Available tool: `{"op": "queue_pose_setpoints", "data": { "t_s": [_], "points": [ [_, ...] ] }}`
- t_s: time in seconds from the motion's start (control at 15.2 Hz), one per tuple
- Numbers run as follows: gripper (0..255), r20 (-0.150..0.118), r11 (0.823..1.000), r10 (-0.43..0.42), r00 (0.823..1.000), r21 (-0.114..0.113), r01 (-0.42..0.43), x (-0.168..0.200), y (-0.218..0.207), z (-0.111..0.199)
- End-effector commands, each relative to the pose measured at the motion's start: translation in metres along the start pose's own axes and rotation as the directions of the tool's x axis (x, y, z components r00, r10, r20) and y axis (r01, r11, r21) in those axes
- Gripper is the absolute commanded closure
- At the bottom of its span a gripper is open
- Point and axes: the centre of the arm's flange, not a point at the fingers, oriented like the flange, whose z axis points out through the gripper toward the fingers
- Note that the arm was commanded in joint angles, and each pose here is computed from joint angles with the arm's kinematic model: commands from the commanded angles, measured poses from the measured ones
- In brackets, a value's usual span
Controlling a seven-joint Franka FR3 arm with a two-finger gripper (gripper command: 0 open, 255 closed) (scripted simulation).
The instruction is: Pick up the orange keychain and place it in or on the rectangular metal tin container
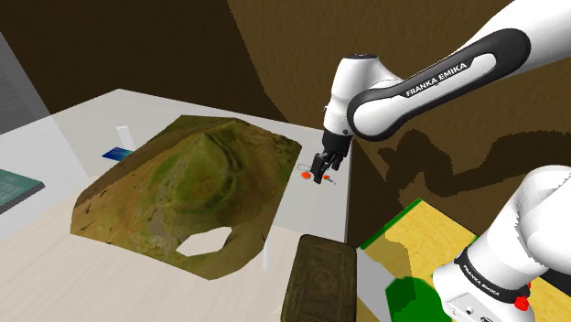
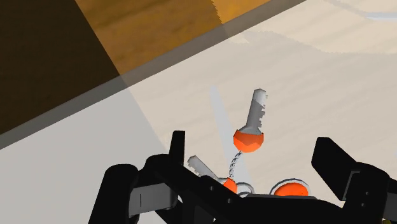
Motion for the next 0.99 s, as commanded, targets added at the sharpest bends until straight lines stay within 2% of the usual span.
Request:
{"op": "queue_pose_setpoints", "data": {
  "t_s": [0.0,0.4,0.46,0.92],
  "points": [
    [0,-0.001,1.0,0.0,1.0,0.0,0.0,-0.0002,-0.0001,0.0018],
    [0,0.0,1.0,0.0,1.0,0.0,0.0,-0.0002,-0.0001,0.0018],
    [255,0.0,1.0,0.0,1.0,0.0,0.0,-0.0002,-0.0001,0.0018],
    [255,0.0,1.0,0.0,1.0,0.0,0.0,-0.0011,-0.0027,0.0031]
  ]
}}
